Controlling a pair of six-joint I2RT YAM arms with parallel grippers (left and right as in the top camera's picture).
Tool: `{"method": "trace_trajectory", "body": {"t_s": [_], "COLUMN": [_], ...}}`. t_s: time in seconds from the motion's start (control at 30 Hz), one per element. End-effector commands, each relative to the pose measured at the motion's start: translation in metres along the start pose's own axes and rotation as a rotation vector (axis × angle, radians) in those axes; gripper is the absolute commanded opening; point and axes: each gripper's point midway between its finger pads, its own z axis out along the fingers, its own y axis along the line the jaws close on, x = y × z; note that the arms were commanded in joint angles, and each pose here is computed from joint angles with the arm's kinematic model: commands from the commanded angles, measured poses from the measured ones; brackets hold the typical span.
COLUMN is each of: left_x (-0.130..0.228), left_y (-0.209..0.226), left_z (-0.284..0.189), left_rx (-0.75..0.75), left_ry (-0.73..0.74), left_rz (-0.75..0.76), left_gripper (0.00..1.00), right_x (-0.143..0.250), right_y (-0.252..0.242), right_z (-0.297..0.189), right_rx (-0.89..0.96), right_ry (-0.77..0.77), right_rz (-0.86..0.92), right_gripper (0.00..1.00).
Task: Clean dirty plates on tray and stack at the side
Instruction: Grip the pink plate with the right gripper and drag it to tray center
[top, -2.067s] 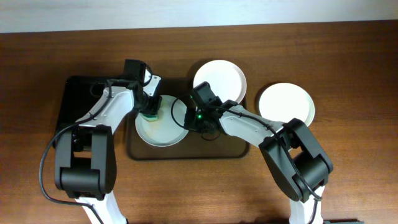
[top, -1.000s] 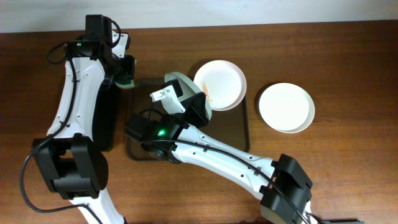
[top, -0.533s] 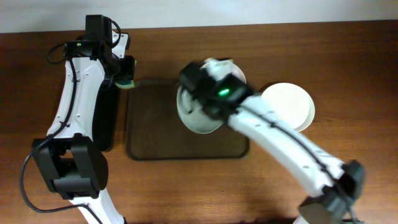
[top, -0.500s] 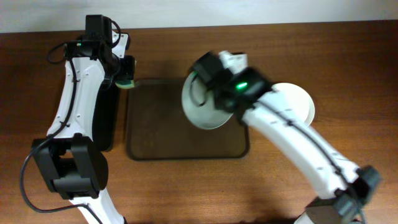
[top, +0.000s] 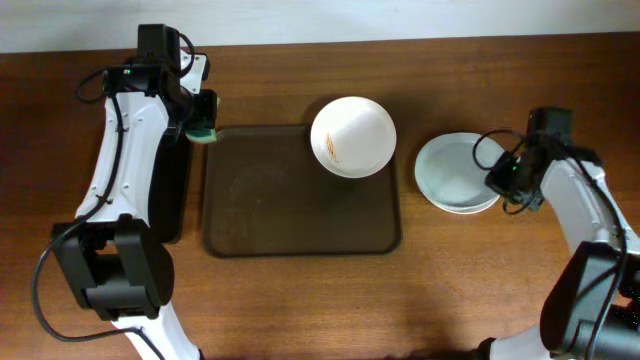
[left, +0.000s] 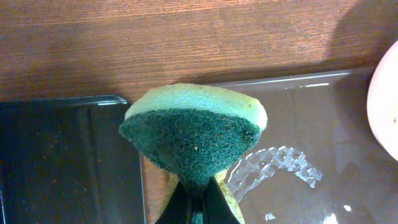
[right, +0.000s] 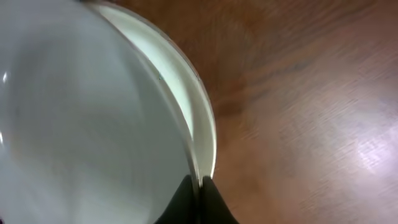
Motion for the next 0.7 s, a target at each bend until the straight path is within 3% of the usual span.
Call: {"method": "trace_trajectory", "body": {"t_s": [0.0, 0.03, 0.07, 0.17, 0.27, 0.33, 0.37, 0.43, 0.5, 0.67], "left_x": [-0.001, -0.001, -0.001, -0.001, -0.001, -0.001, -0.001, -0.001, 0.001, 0.001], "left_y": [-0.002, -0.002, -0.002, -0.003, -0.003, -0.003, -0.003, -0.003, -0.003, -0.003], "left_z": [-0.003, -0.003, -0.003, -0.003, -0.003, -0.003, -0.003, -0.003, -0.003, -0.003], "left_rx": [0.011, 0.011, 0.011, 0.015, 0.014, 0.014, 0.014, 0.014, 0.015, 0.016], "left_ry": [-0.008, -0.008, -0.008, -0.008, -0.008, -0.008, -0.008, -0.008, 0.001, 0.001], "left_rz": [-0.013, -0.013, -0.013, -0.013, -0.013, -0.013, -0.013, -0.013, -0.014, -0.014], "left_gripper": [0.01, 0.01, 0.01, 0.01, 0.01, 0.01, 0.01, 0.01, 0.01, 0.01], "right_x": [0.01, 0.009, 0.007, -0.01, 0.007, 0.031, 0.05, 0.079, 0.092, 0.094], "right_y": [0.002, 0.002, 0.005, 0.066, 0.179, 0.205, 0.216, 0.227, 0.22, 0.221], "right_z": [0.014, 0.014, 0.013, -0.029, -0.08, -0.068, -0.049, -0.013, 0.019, 0.033], "right_rx": [-0.015, -0.015, -0.032, -0.271, -0.45, -0.378, -0.313, -0.254, -0.186, -0.18], "right_ry": [0.024, 0.023, 0.019, 0.025, -0.034, -0.048, -0.041, 0.017, 0.074, 0.085], "right_rz": [-0.002, -0.002, -0.002, -0.074, -0.192, -0.155, -0.158, -0.152, -0.139, -0.131], "right_gripper": [0.22, 0.53, 0.6, 0.64, 0.59, 0.54, 0.45, 0.34, 0.3, 0.19]}}
